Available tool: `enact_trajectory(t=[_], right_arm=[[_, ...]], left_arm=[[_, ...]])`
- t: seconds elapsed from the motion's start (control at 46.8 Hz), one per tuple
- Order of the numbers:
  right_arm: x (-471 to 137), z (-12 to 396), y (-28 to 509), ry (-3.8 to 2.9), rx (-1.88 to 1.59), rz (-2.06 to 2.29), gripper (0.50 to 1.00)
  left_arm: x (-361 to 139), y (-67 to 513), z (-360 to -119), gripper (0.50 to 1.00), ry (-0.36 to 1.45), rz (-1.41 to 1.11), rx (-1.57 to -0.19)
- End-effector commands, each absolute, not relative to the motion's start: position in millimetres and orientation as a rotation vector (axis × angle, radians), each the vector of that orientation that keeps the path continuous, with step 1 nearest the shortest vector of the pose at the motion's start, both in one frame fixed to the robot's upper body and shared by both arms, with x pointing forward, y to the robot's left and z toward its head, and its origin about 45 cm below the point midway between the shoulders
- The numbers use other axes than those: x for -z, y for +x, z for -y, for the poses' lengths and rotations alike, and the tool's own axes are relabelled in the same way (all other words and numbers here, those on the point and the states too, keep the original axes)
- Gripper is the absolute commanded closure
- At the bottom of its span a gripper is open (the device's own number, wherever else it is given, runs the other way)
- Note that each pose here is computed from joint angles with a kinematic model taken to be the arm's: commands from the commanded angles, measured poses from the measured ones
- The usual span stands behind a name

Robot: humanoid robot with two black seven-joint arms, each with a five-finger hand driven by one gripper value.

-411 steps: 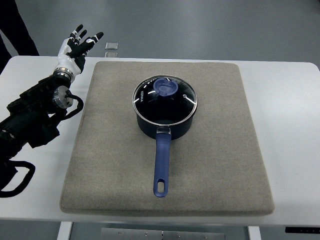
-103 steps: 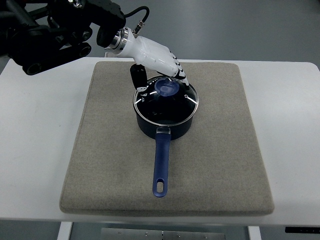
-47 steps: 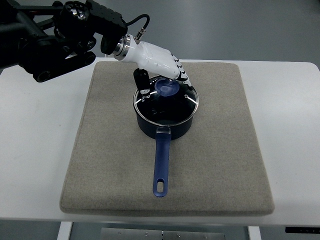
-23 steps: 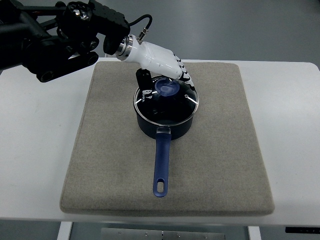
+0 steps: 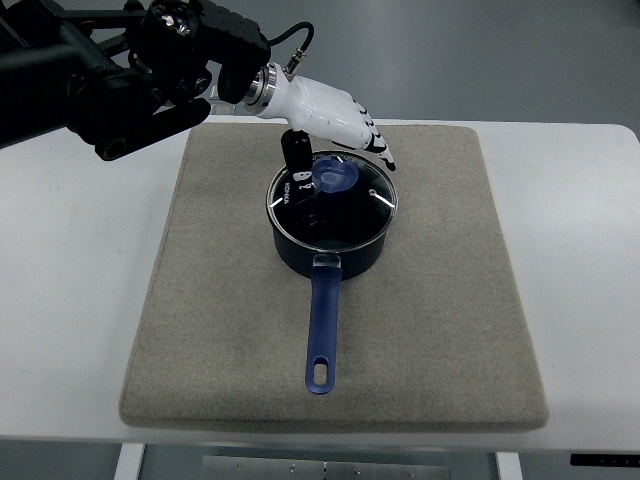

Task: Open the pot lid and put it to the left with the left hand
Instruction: 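Close the left hand fingers around the blue lid knob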

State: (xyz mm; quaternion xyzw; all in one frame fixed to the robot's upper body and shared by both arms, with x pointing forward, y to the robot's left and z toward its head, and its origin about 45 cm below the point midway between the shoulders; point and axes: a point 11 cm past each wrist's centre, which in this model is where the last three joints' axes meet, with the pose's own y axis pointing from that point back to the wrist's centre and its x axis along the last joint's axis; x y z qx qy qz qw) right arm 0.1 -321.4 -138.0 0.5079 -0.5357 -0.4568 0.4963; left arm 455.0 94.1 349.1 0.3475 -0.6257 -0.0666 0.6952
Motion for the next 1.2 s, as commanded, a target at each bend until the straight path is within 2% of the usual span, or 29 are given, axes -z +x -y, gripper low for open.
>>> enact_trajectory(t=[0.0, 0.641, 1.175], right_arm=[[138, 321, 0, 1.229, 1.107, 1.297, 0.583], [138, 321, 0, 1.23, 1.106, 1.298, 0.583], [138, 321, 0, 1.23, 1.106, 1.298, 0.583]], left_arm=[[-351, 455, -94, 0.542, 0.774, 1.399, 0.146], [-344, 449, -86, 0.555, 0.823, 1.375, 0.229], [-345, 449, -90, 0.57, 0.876, 1.299, 0.25]])
